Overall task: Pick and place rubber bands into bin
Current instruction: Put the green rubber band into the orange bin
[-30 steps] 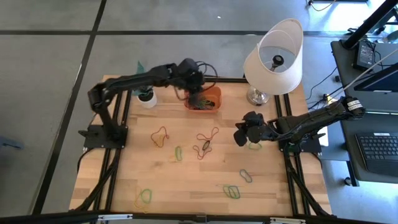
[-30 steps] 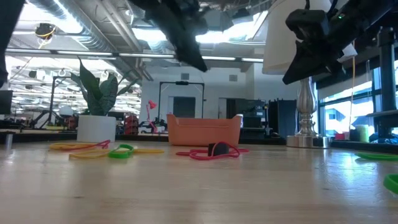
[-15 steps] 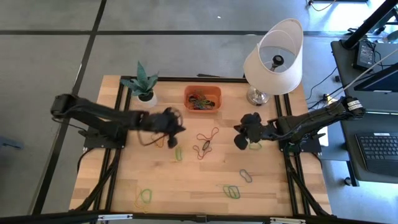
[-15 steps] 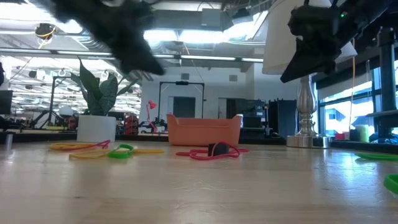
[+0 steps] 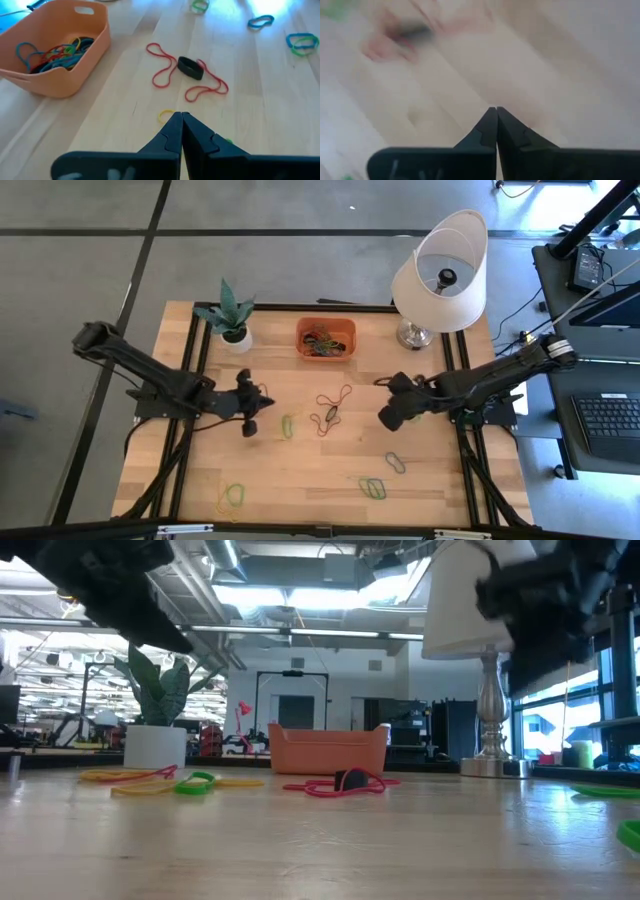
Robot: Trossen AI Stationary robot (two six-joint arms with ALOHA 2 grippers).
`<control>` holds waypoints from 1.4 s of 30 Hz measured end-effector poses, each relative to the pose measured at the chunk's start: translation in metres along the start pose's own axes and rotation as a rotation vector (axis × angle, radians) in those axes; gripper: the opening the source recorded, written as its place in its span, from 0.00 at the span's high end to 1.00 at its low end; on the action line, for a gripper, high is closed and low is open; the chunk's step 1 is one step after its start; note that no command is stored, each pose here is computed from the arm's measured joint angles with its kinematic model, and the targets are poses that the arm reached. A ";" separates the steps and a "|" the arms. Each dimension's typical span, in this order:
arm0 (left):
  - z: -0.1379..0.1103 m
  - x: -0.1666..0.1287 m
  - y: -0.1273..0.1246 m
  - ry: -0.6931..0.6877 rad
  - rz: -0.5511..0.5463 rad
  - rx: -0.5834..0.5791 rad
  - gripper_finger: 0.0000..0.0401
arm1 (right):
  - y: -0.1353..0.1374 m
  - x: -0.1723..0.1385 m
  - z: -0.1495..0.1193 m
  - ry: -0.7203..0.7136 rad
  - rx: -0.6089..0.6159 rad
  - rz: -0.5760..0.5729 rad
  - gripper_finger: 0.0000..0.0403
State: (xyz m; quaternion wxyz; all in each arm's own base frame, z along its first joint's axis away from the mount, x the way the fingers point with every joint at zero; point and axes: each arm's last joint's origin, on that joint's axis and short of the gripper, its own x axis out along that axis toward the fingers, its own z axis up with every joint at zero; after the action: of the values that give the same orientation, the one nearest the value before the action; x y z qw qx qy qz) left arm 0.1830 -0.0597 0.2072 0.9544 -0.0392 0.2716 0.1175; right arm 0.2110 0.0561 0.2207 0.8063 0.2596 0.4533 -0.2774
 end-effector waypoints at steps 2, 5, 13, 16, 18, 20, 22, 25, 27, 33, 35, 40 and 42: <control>-0.001 -0.006 0.002 0.008 -0.004 0.010 1.00 | -0.004 0.006 -0.007 0.116 0.042 -0.067 0.99; -0.003 -0.013 0.004 0.027 -0.012 0.030 1.00 | -0.006 0.015 -0.015 0.245 0.072 -0.146 0.97; -0.011 -0.033 0.014 0.080 -0.017 0.082 1.00 | 0.002 0.048 -0.027 0.411 0.045 -0.240 0.83; -0.011 -0.041 0.017 0.066 -0.038 0.104 1.00 | 0.003 0.060 -0.031 0.432 0.033 -0.283 0.77; -0.010 -0.046 0.018 0.052 -0.072 0.129 1.00 | 0.003 0.067 -0.034 0.442 0.025 -0.317 0.74; -0.010 -0.050 0.020 0.043 -0.097 0.152 1.00 | 0.001 0.076 -0.036 0.451 0.024 -0.343 0.71; -0.012 -0.052 0.022 0.029 -0.114 0.160 1.00 | -0.003 0.084 -0.039 0.453 0.037 -0.343 0.70; -0.020 -0.053 0.026 0.022 -0.121 0.154 1.00 | -0.008 0.091 -0.041 0.460 0.068 -0.316 0.72; -0.025 -0.053 0.028 0.025 -0.138 0.137 1.00 | -0.009 0.092 -0.040 0.468 0.084 -0.302 0.78; -0.030 -0.054 0.029 0.035 -0.193 0.121 1.00 | -0.002 0.081 -0.026 0.437 0.121 -0.251 0.97; -0.029 -0.054 0.029 0.026 -0.197 0.132 1.00 | 0.008 0.070 -0.014 0.368 0.162 -0.182 0.99; -0.027 -0.055 0.028 0.003 -0.205 0.164 1.00 | 0.029 0.047 0.012 0.224 0.203 -0.136 0.99; -0.027 -0.055 0.028 0.000 -0.198 0.175 1.00 | 0.040 0.032 0.028 0.157 0.199 -0.115 1.00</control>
State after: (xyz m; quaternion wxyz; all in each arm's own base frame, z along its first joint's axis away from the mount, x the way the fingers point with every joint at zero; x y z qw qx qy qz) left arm 0.1175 -0.0470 0.2130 0.9611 0.0177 0.2757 -0.0017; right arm 0.2683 0.0592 0.2121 0.7214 0.3330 0.4993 -0.3456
